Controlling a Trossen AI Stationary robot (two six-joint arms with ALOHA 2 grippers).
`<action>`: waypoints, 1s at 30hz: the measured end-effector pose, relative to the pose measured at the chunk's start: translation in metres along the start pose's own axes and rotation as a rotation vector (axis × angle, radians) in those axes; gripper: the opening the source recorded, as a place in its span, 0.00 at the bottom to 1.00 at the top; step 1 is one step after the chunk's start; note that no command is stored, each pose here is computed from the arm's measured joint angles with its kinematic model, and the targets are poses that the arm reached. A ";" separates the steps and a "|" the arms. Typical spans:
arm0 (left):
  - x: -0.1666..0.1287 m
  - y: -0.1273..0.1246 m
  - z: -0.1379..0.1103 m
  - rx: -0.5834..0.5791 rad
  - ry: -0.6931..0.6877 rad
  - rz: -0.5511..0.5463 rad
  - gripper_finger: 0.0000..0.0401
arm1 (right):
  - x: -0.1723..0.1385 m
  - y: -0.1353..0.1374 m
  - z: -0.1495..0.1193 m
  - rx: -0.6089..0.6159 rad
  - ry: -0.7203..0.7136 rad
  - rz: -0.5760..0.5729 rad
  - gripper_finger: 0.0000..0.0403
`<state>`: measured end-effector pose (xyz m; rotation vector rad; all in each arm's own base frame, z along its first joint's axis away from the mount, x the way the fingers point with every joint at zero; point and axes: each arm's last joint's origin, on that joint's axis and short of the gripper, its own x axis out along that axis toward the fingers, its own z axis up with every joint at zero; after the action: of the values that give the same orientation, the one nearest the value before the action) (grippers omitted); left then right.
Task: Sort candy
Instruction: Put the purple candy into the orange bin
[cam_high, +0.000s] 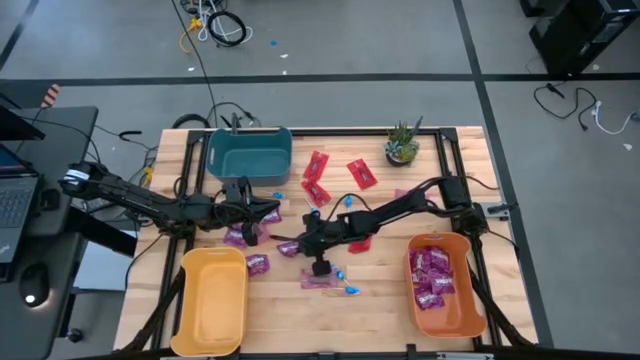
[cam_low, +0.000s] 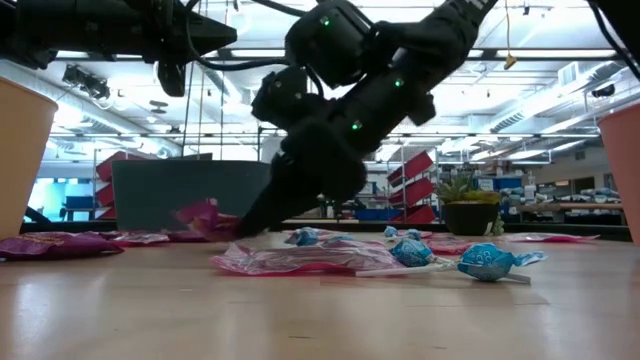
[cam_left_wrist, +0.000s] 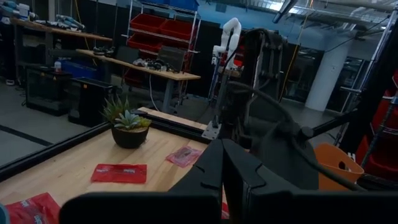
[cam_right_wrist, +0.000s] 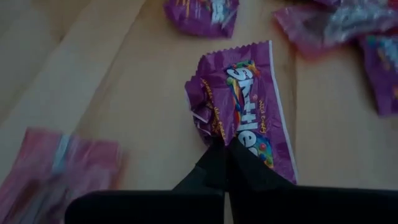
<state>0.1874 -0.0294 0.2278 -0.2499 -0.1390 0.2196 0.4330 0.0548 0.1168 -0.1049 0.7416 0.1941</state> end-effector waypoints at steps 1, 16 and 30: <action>0.000 0.000 0.000 -0.004 0.000 0.000 0.01 | -0.002 0.000 0.000 0.000 0.021 0.002 0.00; 0.000 0.000 0.000 -0.005 0.000 0.000 0.01 | -0.059 0.012 0.015 -0.019 0.187 0.019 0.00; 0.000 0.000 -0.001 -0.001 0.007 0.000 0.01 | -0.155 0.036 0.028 0.054 0.337 -0.033 0.00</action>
<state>0.1874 -0.0296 0.2271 -0.2521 -0.1318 0.2190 0.3323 0.0731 0.2422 -0.0995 1.0793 0.1251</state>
